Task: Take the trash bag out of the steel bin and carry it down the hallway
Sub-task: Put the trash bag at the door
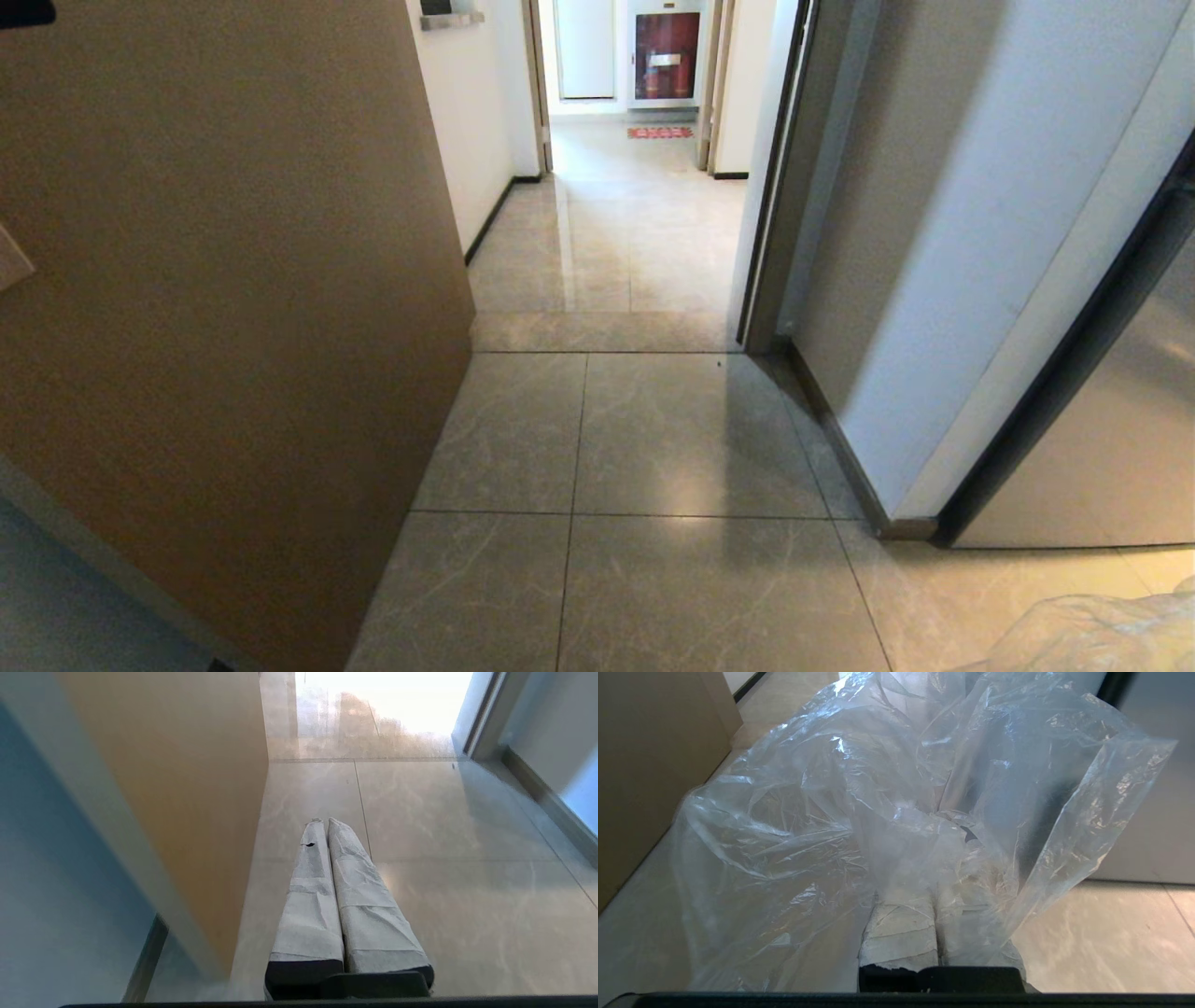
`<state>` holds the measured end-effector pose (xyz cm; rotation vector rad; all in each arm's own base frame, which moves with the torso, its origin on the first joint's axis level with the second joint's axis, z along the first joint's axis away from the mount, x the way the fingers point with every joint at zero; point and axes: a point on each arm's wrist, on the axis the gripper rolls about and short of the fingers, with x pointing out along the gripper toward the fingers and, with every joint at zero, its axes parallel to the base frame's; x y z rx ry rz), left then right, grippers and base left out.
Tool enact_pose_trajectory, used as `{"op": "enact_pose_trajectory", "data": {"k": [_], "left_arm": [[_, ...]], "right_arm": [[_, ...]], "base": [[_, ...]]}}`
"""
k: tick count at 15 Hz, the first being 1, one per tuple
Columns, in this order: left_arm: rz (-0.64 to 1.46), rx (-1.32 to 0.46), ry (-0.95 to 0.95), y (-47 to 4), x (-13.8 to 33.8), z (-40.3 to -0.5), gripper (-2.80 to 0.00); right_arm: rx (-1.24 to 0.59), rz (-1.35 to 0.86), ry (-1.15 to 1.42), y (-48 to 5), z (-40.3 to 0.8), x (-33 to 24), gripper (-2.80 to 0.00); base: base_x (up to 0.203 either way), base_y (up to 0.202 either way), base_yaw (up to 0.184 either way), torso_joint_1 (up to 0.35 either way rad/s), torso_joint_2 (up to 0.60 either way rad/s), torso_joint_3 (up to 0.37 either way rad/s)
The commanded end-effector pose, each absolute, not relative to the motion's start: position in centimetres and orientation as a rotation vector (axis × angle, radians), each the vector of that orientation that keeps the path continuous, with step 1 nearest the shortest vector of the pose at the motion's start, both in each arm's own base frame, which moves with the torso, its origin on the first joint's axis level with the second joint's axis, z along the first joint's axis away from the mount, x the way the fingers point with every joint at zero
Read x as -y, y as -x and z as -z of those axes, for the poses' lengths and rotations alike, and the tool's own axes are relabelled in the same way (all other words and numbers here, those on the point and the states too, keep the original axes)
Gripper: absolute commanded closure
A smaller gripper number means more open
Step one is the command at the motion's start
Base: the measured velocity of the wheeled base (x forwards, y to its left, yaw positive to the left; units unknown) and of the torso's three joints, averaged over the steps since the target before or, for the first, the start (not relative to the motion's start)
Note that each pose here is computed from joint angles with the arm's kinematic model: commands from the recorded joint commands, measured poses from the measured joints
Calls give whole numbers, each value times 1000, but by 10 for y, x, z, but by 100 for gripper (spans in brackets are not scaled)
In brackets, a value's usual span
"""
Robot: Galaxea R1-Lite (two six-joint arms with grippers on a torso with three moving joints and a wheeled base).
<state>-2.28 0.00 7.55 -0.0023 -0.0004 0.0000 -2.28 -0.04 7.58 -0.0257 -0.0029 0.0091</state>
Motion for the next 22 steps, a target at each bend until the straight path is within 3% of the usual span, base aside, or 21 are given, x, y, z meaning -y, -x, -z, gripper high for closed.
{"op": "enact_pose_trajectory", "data": {"k": [1, 22], "left_arm": [[0, 1, 3, 23, 0, -75, 0], [0, 1, 3, 23, 0, -75, 0]], "right_arm": [[0, -9, 26, 23, -75, 0, 0], [0, -9, 26, 23, -75, 0, 0]], "base": [[193, 0, 4, 5, 2, 5], [192, 0, 1, 2, 1, 3]]}}
